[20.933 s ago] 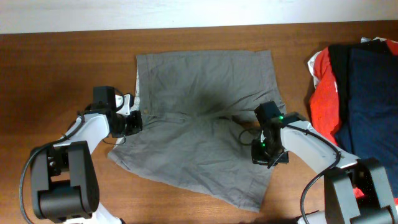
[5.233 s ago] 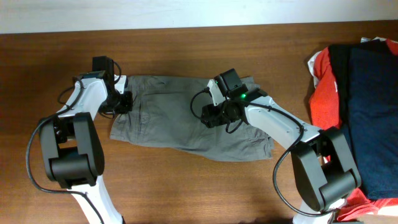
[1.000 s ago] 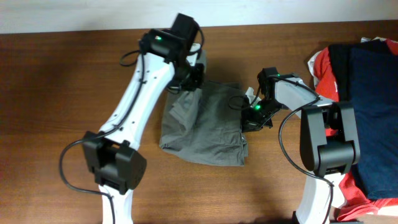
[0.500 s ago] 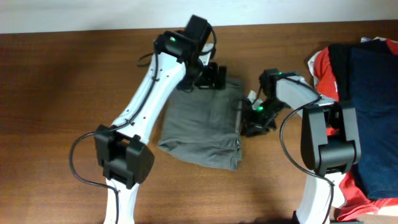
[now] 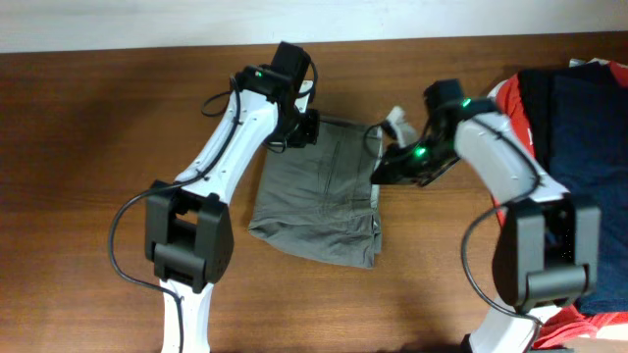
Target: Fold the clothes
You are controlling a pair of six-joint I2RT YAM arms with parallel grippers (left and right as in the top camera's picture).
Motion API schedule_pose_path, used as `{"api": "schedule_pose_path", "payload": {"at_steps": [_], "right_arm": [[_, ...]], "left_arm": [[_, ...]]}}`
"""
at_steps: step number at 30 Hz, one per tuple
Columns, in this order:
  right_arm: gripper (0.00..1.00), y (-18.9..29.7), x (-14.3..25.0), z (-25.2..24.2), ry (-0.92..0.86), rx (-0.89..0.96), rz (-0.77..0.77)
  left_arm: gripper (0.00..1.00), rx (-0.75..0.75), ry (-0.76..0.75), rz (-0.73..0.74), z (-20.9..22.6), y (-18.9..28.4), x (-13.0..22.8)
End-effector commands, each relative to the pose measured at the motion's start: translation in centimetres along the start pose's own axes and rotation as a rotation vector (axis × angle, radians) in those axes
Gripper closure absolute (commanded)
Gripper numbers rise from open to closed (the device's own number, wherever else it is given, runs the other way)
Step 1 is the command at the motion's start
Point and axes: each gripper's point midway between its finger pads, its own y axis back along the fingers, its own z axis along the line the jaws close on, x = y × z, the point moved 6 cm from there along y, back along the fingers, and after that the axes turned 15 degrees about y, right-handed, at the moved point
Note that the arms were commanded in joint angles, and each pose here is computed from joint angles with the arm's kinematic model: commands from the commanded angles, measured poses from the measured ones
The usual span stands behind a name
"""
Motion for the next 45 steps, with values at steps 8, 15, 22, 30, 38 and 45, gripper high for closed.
{"api": "schedule_pose_path", "payload": {"at_steps": [8,15,22,30,38,45], "right_arm": [[0.96,-9.6,9.7,-1.1,-0.262,-0.038,0.099],[0.96,4.1,-1.1,3.2,-0.01,0.014,-0.27],[0.02,9.6,0.8,-1.3,-0.167,0.319,-0.289],[0.02,9.6,0.9,-1.3,-0.167,0.321,-0.288],[0.02,9.6,0.9,-1.3,-0.167,0.321,-0.288],[0.02,9.6,0.9,-1.3,-0.167,0.321,-0.288]], "left_arm": [[1.0,-0.001,0.007,0.024,2.0,-5.2,1.8],[0.99,0.128,-0.044,-0.214,-1.9,10.4,0.7],[1.0,0.073,-0.034,-0.051,-2.3,8.7,7.2],[0.99,0.35,0.063,0.054,-6.2,-3.4,14.5],[1.0,0.311,-0.015,-0.039,-10.1,-4.5,18.7],[0.99,0.2,0.05,-0.049,-8.8,-10.5,18.8]]}}
